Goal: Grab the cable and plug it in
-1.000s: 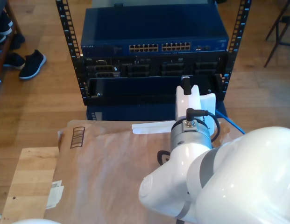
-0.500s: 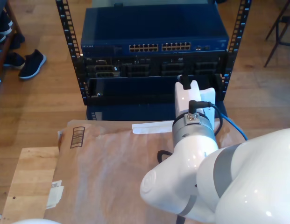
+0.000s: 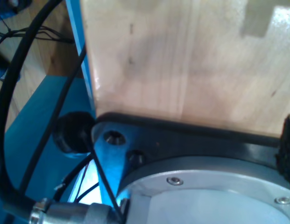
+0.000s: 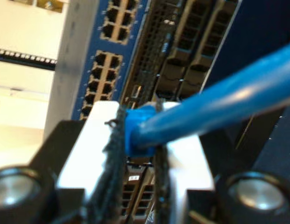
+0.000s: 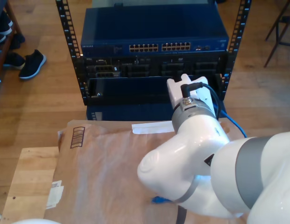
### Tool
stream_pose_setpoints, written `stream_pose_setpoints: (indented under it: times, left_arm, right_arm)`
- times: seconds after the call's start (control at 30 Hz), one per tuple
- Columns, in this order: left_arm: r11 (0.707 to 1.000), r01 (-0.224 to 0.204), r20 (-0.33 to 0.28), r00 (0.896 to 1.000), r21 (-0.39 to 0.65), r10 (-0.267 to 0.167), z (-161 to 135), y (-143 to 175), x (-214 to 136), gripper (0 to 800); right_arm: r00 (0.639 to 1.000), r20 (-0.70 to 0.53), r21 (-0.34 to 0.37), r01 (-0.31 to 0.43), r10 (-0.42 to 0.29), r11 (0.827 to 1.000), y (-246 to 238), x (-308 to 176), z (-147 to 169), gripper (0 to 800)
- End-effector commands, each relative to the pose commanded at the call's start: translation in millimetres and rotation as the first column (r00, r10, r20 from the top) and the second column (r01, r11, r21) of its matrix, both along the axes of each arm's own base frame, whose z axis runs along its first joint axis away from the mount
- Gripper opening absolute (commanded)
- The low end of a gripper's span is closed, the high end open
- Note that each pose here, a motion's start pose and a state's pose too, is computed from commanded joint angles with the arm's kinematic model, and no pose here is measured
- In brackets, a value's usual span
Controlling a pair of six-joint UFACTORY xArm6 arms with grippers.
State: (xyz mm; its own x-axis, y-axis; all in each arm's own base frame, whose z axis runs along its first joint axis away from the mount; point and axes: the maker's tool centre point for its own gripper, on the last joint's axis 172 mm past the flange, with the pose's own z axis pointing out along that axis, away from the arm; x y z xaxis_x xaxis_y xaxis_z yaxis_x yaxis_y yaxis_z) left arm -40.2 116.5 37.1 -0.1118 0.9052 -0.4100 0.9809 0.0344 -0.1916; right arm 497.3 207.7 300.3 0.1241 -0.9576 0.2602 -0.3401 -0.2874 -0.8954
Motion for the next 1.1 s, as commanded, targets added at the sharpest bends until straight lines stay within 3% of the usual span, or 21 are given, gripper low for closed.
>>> stream_pose_setpoints:
  times: [0.67,0.83,1.1]
  left_arm:
    - [1.0,0.0,0.0,1.0,0.002,0.0,0.2,0.4,0.0,800]
    - [1.0,0.0,0.0,1.0,0.002,0.0,0.2,0.4,0.0,800]
    - [1.0,-0.001,0.001,1.0,0.002,0.001,0.1,0.3,0.3,800]
  right_arm:
    - [0.996,0.057,0.058,0.06,-0.063,0.997,-6.0,37.3,33.1,0]
    - [0.988,0.102,0.054,0.115,-0.12,0.992,-23.1,33.2,47.2,0]
    - [0.989,0.084,0.025,0.119,-0.121,0.993,-30.3,25.2,32.2,0]
